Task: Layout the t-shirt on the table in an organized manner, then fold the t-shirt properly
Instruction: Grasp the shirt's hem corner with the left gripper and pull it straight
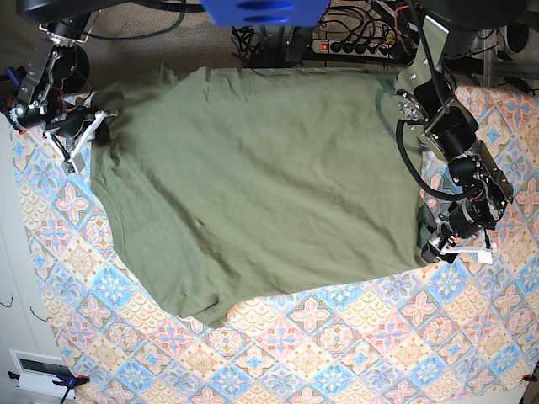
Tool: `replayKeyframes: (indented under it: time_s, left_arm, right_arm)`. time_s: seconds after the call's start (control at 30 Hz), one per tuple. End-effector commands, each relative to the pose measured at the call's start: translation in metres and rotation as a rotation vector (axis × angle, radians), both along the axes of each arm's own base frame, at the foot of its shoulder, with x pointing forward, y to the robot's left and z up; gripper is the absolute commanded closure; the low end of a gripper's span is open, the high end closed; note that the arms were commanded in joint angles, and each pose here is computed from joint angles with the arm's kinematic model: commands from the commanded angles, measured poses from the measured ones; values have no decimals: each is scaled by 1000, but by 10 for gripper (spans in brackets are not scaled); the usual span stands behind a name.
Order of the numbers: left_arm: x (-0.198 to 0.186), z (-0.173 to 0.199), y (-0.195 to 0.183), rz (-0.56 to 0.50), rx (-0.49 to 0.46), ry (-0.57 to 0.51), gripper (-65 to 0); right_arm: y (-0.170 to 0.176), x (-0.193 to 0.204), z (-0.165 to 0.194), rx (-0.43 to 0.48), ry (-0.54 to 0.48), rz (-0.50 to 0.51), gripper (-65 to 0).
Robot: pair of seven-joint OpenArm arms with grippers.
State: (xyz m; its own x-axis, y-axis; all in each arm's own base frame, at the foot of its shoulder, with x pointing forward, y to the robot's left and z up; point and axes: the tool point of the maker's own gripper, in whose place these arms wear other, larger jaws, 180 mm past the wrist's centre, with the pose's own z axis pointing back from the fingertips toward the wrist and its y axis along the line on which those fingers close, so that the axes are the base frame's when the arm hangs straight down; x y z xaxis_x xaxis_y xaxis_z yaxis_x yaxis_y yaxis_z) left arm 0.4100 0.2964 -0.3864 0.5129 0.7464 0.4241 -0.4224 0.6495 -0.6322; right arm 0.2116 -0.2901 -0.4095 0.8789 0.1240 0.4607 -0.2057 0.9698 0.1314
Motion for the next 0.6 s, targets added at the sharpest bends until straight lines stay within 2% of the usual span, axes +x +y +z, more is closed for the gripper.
replayKeyframes:
  time_s: [0.0, 0.23, 0.37, 0.43, 0.47, 0.53, 0.57]
  left_arm:
    - [14, 22, 14, 35, 22, -61, -364]
    - [15, -9, 13, 146, -52, 3, -364]
    - [14, -19, 5, 142, -74, 23, -357]
    - [16, -21, 1, 137, -89, 29, -289]
    - [20, -19, -1, 136, -95, 24, -225]
    - [23, -20, -6, 129, -111, 28, -48]
    - [24, -19, -6, 129, -113, 27, 0]
  right_arm:
    - [-6, 12, 13, -12, -51, 4, -7]
    - [-6, 14, 16, -14, -59, 7, -7]
    - [-6, 13, 16, -15, -59, 8, -7]
    - [-6, 13, 16, -15, -59, 8, -7]
    - [-6, 13, 16, -15, -59, 8, -7]
    - [-5, 13, 16, -13, -60, 8, -7]
    - [-5, 14, 16, -13, -61, 8, -7]
